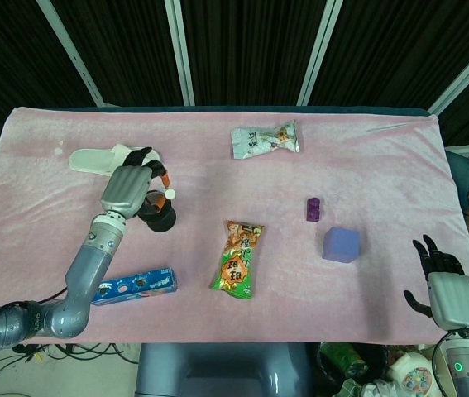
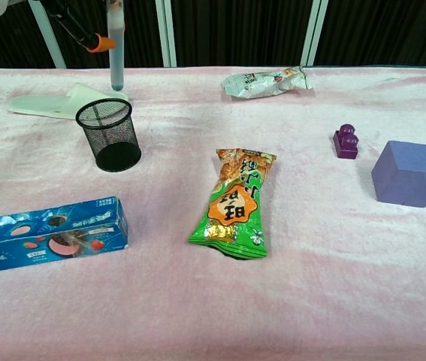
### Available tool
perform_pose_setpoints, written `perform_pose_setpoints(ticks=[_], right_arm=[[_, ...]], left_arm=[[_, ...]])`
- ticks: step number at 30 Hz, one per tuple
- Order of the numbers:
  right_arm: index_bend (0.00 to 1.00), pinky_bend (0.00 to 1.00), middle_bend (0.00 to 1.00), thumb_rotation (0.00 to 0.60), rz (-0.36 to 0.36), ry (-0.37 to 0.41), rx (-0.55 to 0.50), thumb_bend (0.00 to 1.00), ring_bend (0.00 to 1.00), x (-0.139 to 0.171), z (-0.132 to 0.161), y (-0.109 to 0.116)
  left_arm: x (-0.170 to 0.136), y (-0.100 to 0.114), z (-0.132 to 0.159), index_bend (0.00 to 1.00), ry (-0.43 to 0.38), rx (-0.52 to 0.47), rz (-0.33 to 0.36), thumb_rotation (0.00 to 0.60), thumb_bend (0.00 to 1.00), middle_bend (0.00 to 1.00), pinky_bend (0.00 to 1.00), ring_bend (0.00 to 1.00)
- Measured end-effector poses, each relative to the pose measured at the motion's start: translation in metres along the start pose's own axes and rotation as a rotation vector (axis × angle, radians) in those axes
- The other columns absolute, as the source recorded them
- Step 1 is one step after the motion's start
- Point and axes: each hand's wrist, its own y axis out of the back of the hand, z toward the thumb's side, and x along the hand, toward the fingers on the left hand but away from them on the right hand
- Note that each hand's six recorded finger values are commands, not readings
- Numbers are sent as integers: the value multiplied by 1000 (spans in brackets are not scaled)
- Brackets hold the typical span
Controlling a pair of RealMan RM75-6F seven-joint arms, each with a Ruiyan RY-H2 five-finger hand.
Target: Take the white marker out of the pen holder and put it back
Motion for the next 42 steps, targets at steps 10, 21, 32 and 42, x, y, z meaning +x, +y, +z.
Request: perform_pose_setpoints(ticks=[10, 21, 32, 42], right_arm=[[11, 164, 17, 600, 2, -2, -2, 175, 167, 0, 0, 0], [11, 165, 17, 600, 2, -2, 9, 175, 167, -1, -1, 0], [11, 165, 17, 600, 1, 0, 9, 175, 167, 0, 0, 0], [11, 165, 17, 600, 3, 0, 11, 175, 167, 0, 1, -1]], left_arm=[[-4, -5, -2, 621, -79, 269, 174, 600, 473, 413, 157, 134], [-6, -12, 10, 636, -105, 4, 93, 600, 472, 443, 160, 153], [-29, 19, 51, 626, -198, -844, -155, 600, 469, 479, 173, 153], [-48, 29, 55, 638, -189, -1213, -476, 600, 469, 487, 175, 153]])
